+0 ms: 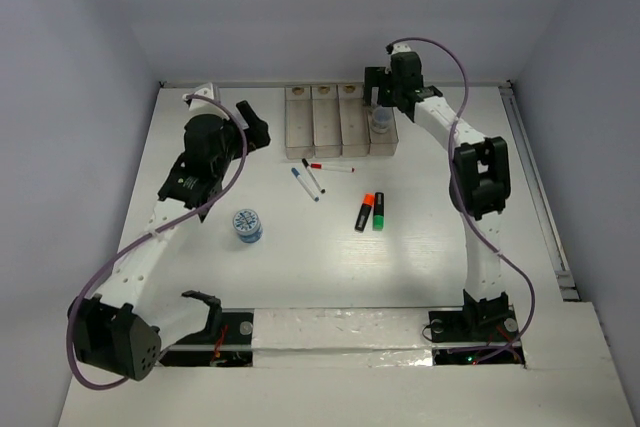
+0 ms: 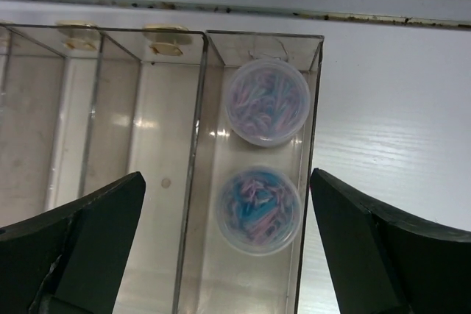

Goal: Sort the stationery into containers
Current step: Pick up the stationery from the center of the board.

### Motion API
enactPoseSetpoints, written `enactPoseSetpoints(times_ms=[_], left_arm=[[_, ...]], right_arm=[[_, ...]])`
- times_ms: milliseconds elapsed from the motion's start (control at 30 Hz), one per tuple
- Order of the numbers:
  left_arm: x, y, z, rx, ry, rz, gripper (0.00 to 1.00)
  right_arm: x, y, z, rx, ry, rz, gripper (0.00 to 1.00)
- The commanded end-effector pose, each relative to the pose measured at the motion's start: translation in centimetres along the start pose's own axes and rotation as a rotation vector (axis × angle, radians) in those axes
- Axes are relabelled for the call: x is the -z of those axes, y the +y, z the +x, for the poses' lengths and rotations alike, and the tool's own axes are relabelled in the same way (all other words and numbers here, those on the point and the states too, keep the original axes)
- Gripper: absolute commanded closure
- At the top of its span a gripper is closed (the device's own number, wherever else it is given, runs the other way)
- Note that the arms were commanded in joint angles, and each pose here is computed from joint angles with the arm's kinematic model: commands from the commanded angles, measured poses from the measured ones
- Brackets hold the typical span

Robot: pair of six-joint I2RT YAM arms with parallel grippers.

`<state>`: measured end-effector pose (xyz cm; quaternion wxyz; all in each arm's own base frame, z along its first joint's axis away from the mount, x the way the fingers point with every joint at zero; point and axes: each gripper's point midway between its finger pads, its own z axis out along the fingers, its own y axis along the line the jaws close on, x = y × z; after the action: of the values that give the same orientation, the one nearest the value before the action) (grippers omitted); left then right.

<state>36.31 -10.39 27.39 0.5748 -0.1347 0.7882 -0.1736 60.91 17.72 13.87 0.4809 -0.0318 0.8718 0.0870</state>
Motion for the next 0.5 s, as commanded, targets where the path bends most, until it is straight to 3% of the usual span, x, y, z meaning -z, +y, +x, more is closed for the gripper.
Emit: enactPoseSetpoints(times_ms=[0, 33, 67, 133, 167, 233, 267, 367, 433, 467], left_arm=[[-1.0, 0.4, -3.1, 0.013, -0.067, -0.02, 0.01], [-1.5, 0.9, -3.1, 0.027, -0.058, -0.033, 0.01], [-2.0, 1.4, -3.2, 0.042, -0.049, -0.04, 0.02], [-3.7, 2.7, -3.2, 0.069, -0.029, -0.071, 0.1], [-5.1, 4.3, -2.4, 0.069, -0.005, -0.144, 0.13], [-6.1, 5.2, -3.4, 0.052, -0.006, -0.202, 0.13], [-7.1, 6.2, -3.8, 0.049, -0.007, -0.253, 0.13], [-9.4, 8.4, -2.9, 0.025, 0.036, -0.33, 0.13], [-10.5, 9.1, -3.7, 0.009, 0.034, -0.367, 0.13], [-11.6, 10.3, -2.1, -0.017, 0.086, -0.41, 0.13]], right_arm=[[5.8, 2.3, -7.8, -0.047, -0.2, -0.091, 0.0], [7.0, 3.3, -8.5, -0.056, -0.228, -0.149, 0.0], [7.3, 3.3, -5.8, -0.085, -0.18, -0.164, 0.0], [11.7, 5.0, -7.5, -0.12, -0.245, -0.251, 0.0], [12.1, 5.6, -4.2, -0.161, -0.176, -0.279, 0.0], [16.3, 7.7, -4.9, -0.158, -0.233, -0.352, 0.0], [16.5, 7.5, -2.0, -0.156, -0.186, -0.341, 0.0], [20.4, 8.0, -1.6, -0.172, -0.221, -0.395, 0.0], [21.2, 7.7, 0.9, -0.183, -0.192, -0.409, 0.0], [22.6, 8.1, 0.8, -0.191, -0.205, -0.429, 0.0]])
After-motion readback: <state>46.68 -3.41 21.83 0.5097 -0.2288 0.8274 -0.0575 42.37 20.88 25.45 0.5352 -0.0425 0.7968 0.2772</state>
